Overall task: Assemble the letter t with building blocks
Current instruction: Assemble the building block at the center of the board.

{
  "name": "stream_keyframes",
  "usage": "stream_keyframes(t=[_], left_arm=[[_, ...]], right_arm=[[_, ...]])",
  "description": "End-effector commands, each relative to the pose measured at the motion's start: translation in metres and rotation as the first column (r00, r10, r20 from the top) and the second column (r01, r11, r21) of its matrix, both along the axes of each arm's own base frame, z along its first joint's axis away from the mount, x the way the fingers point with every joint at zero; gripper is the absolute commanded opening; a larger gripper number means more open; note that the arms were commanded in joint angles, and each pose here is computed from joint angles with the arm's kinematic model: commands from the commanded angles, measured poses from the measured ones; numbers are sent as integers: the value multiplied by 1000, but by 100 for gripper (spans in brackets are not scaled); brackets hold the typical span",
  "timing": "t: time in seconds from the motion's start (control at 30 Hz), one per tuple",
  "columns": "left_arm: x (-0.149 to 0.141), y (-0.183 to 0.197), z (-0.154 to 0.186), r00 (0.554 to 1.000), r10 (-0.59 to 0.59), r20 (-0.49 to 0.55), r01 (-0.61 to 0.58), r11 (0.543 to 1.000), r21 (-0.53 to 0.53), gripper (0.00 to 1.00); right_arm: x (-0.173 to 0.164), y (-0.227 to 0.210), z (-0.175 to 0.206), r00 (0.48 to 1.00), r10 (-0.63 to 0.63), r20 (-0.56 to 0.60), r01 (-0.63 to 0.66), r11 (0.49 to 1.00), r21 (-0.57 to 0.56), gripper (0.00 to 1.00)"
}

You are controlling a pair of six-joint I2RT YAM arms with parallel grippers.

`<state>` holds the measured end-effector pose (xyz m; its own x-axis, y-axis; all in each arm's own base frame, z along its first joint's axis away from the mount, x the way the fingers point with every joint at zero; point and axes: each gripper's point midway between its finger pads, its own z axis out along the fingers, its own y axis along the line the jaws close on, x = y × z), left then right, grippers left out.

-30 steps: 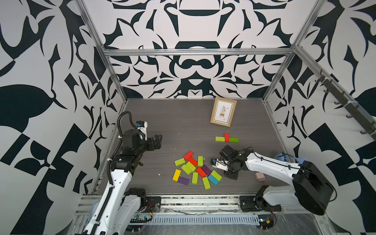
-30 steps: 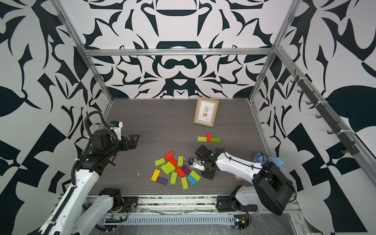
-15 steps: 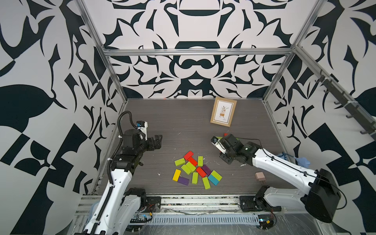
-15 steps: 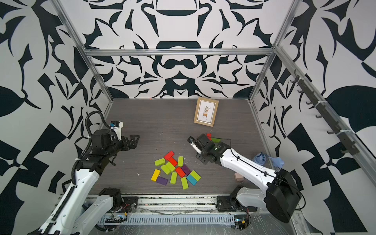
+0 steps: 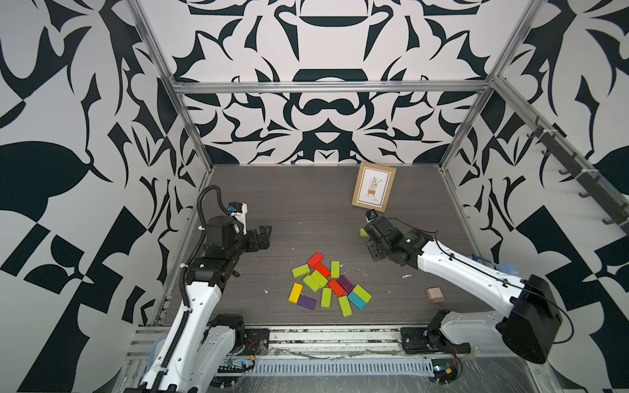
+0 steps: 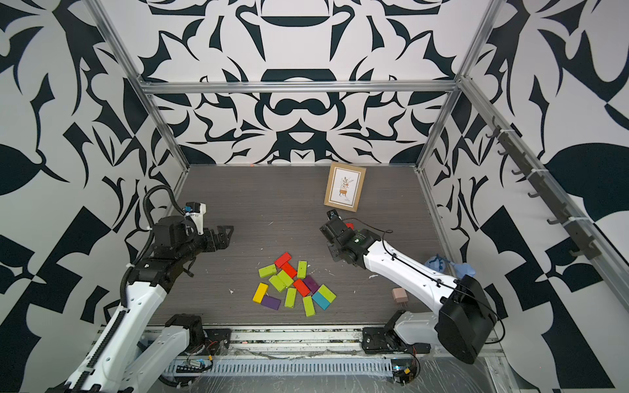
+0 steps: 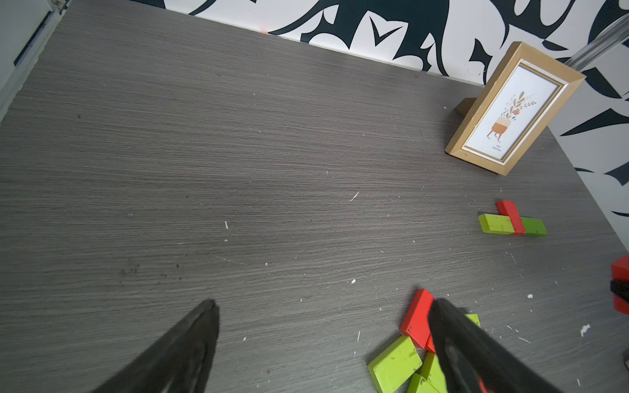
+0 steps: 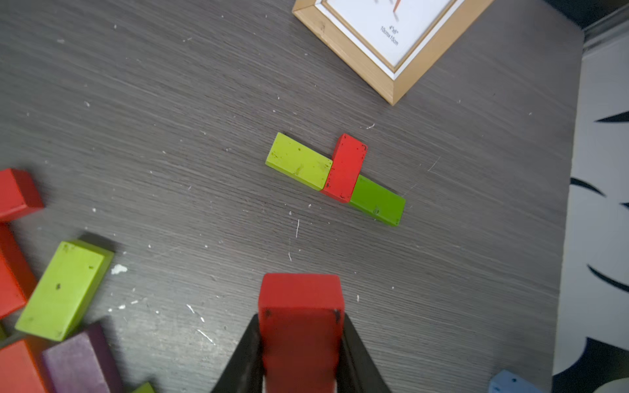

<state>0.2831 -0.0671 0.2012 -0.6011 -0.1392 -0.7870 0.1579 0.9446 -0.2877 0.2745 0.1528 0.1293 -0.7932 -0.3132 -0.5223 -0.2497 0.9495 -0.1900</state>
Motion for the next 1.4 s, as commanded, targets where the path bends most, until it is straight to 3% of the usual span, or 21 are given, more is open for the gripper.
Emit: stream_keyframes(t=[0.0, 0.3, 0.67, 1.1, 1.37], left_arm=[[-1, -2, 7, 1000, -12, 6, 12, 1000, -6, 100], [-2, -2, 6, 1000, -10, 2, 10, 1000, -7, 100], [-1, -3, 5, 1000, -14, -6, 14, 1000, -12, 100], [-1, -3, 5, 1000, -15, -6, 15, 1000, -9, 100], [-1, -5, 5, 1000, -24, -10, 24, 1000, -17, 100]], right_arm=[[4, -3, -2, 990, -120, -67, 124, 990, 61, 0], [7, -21, -44, 926, -271, -261, 300, 951, 75, 0], [21, -20, -70, 908, -287, -304, 336, 934, 122, 0], [25, -27, -98, 863, -339, -374, 386, 921, 57, 0], [35, -32, -102, 853, -352, -385, 406, 911, 67, 11]])
